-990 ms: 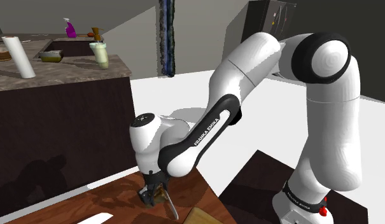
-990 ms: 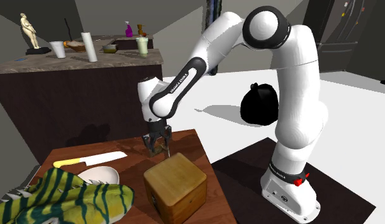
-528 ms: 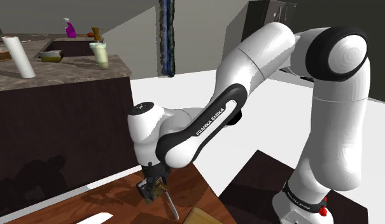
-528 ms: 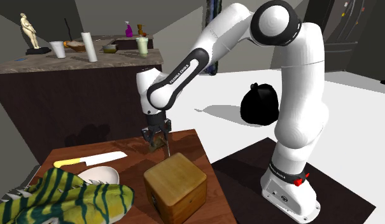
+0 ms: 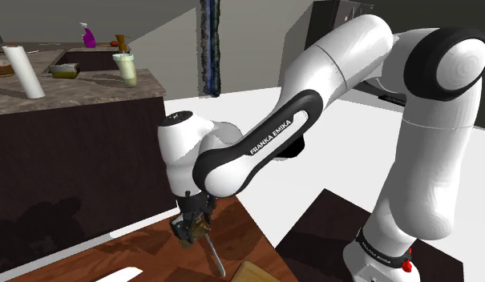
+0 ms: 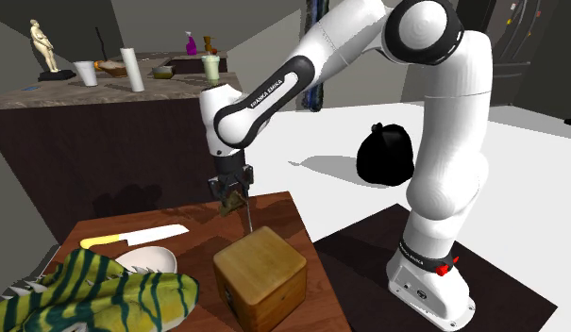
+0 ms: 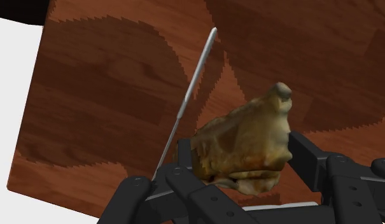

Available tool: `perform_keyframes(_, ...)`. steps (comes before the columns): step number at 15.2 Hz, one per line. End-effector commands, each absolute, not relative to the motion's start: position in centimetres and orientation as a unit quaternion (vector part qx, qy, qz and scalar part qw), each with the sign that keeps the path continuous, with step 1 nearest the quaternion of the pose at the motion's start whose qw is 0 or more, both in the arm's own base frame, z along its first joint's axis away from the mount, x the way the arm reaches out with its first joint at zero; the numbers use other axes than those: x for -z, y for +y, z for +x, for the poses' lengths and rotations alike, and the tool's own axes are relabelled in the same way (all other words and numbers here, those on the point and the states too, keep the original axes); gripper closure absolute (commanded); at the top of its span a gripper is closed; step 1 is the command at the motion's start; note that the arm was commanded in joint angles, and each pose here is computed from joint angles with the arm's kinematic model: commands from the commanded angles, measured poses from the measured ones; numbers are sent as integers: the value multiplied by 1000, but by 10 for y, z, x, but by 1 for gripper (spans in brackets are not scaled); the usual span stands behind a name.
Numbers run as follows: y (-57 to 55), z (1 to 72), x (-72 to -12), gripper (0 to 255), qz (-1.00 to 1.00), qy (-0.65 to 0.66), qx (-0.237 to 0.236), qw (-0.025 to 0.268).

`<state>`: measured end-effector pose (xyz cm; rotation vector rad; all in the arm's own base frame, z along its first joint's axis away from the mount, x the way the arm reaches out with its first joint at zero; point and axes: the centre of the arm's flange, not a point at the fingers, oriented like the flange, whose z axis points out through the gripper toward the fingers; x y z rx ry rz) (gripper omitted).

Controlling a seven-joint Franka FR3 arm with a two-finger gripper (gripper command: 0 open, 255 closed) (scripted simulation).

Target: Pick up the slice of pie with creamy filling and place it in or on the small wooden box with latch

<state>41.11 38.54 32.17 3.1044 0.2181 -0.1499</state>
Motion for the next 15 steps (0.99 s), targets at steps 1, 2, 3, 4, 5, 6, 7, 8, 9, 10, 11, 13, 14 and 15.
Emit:
perform_keyframes(1,386,411,-333,255,996,70,48,13)
perform_keyframes(2,386,411,-338,255,996,70,48,13)
perform_keyframes(3,386,411,-343,255,996,70,48,13)
perform_keyframes(4,386,411,-349,255,996,70,48,13)
perform_keyframes(5,386,411,-354,255,996,70,48,13)
perform_keyframes(6,386,411,-359,255,996,70,48,13)
perform_keyframes(7,386,411,-364,255,996,70,48,13)
perform_keyframes(8,386,411,-370,255,996,70,48,13)
perform_keyframes(9,386,411,-375,255,996,70,48,13)
perform_keyframes(10,386,411,-380,255,996,70,48,13)
perform_keyframes(11,386,411,-386,255,996,70,48,13)
perform_keyframes(13,386,411,-396,255,996,70,48,13)
perform_keyframes(14,386,411,-401,255,996,70,48,13)
perform_keyframes(15,386,411,-407,255,996,70,48,13)
